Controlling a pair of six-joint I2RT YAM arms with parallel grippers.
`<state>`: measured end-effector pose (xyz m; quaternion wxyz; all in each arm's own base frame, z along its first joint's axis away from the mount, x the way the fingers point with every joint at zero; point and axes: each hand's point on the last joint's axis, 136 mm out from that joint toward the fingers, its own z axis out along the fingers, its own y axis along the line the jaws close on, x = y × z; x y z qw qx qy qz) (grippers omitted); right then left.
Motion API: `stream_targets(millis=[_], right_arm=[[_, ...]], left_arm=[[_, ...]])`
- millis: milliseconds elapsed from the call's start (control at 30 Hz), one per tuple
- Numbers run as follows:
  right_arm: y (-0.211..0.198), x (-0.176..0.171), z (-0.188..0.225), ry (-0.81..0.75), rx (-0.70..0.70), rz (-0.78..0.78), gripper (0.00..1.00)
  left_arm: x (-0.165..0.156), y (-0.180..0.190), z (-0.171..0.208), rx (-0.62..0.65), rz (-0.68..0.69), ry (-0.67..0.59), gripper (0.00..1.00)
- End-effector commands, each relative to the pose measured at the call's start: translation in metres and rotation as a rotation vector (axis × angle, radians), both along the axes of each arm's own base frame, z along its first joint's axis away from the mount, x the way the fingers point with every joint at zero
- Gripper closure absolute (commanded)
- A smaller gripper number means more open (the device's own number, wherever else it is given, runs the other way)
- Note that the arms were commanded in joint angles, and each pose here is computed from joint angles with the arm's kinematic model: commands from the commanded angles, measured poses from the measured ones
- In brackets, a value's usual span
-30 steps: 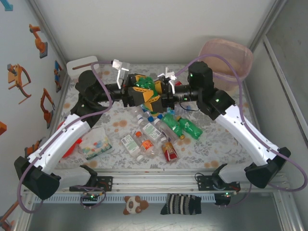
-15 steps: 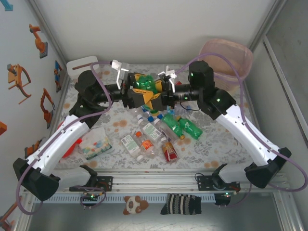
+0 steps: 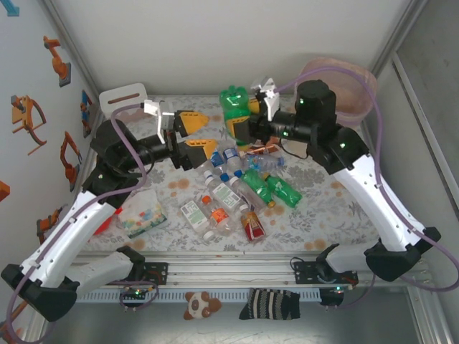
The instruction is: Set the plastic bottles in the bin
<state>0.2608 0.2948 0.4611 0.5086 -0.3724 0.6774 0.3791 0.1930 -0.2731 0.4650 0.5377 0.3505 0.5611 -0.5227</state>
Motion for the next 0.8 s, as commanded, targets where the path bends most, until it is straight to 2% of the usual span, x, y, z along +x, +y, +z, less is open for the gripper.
stream_targets(millis=[0,200,467,700,767], right_arm=[[-0.03,0.029,0.012,-0.033,-0.025,-0.164,0.45],[-0.091,0.088,0.02,-0.052,-0.072,-0.445,0.47],[-0.197,0.169,0.014,-0.073,-0.218,-0.917,0.52],[-0.262,0.218,-0.011,0.005,-0.277,-1.147,0.58],[-0.277,0.23,-0.02,0.076,-0.224,-1.202,0.61]], left_arm=[[0.005,0.006,-0.009,0.021,0.061,-0.004,0.13],[0.003,0.01,-0.012,0.02,0.081,0.003,0.13],[0.005,0.013,-0.021,0.035,0.103,0.027,0.14],[0.009,0.014,-0.026,0.033,0.122,0.042,0.14],[0.011,0.014,-0.028,0.029,0.131,0.049,0.14]])
